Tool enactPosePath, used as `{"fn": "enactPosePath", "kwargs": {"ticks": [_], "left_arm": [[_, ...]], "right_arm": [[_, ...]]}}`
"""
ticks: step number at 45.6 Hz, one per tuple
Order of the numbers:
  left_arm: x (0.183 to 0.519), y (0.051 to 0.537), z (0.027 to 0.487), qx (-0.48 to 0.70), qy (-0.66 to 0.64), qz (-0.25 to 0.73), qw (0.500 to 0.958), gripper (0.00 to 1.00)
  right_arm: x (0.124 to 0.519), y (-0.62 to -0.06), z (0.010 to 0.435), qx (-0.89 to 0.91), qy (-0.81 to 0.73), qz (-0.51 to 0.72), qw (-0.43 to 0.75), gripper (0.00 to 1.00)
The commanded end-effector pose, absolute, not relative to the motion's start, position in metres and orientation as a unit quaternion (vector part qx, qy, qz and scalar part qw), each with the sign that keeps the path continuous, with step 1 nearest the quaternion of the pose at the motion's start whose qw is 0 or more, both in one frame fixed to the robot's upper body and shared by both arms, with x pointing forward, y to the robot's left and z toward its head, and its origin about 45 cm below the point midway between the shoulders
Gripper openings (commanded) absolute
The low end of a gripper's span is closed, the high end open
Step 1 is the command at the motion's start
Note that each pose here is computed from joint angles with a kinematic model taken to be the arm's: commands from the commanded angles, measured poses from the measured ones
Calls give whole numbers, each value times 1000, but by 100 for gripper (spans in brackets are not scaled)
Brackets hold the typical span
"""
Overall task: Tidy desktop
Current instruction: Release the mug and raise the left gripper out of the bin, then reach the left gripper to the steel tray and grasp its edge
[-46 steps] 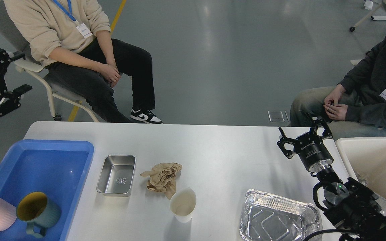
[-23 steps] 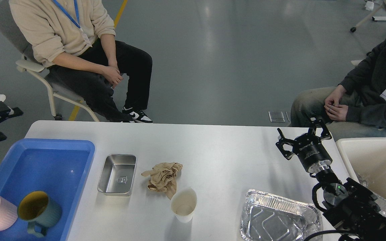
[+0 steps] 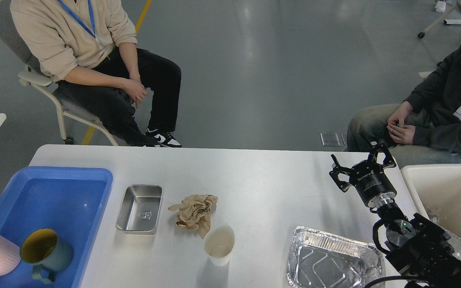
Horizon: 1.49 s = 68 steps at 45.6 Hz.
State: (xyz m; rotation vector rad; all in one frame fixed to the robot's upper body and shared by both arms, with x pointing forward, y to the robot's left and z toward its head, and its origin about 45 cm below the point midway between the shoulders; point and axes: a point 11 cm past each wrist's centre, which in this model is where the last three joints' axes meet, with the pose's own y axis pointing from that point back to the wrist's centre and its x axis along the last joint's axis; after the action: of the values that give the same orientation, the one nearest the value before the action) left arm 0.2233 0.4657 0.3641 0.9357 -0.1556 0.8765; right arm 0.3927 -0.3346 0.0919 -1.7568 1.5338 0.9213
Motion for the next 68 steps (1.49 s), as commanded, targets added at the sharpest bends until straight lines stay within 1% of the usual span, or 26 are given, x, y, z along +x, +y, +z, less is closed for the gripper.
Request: {"fn": "enactPosePath", "kwargs": {"ticks": [1,5,9,12,17,23,27,32,37,44,53,60,68], "left_arm": [[224,468,359,432,-66,418,796,81],[231,471,361,428,-70,436,789,82],[245,471,352,420,-59,446,788,82],[265,465,342,417,-55,449,788,82],[308,447,324,444,-67,430,784,83],[361,393,284,466,-82,386,792,84],[379,357,255,493,-90,344,794,84],[373,325,218,540,-102,276,789,84],[360,322,189,585,-101,231,771,83],[356,334,172,614,-94,225,751,83],[356,329,151,616,-75,222,752,83],[359,308,128,628,-80,203,747,83],[357,289,111,640,-98,182,740,80]], "right_arm": [[393,-335,92,-666,581,348,312,100],[393,-335,93,-667,580,348,313,100],[394,-333,94,-668,578,348,314,100],[394,-334,93,-668,578,348,314,100],[394,-334,94,-668,578,347,314,100],[394,-335,95,-669,578,347,315,100],[394,-336,95,-669,578,345,315,100],[394,-340,95,-669,580,344,313,100],[394,-340,96,-669,580,343,314,100],[395,-337,97,-670,578,343,315,100],[394,-337,96,-670,577,344,315,100],[394,-337,96,-670,577,344,315,100],[393,-339,95,-670,578,344,315,100]]}}
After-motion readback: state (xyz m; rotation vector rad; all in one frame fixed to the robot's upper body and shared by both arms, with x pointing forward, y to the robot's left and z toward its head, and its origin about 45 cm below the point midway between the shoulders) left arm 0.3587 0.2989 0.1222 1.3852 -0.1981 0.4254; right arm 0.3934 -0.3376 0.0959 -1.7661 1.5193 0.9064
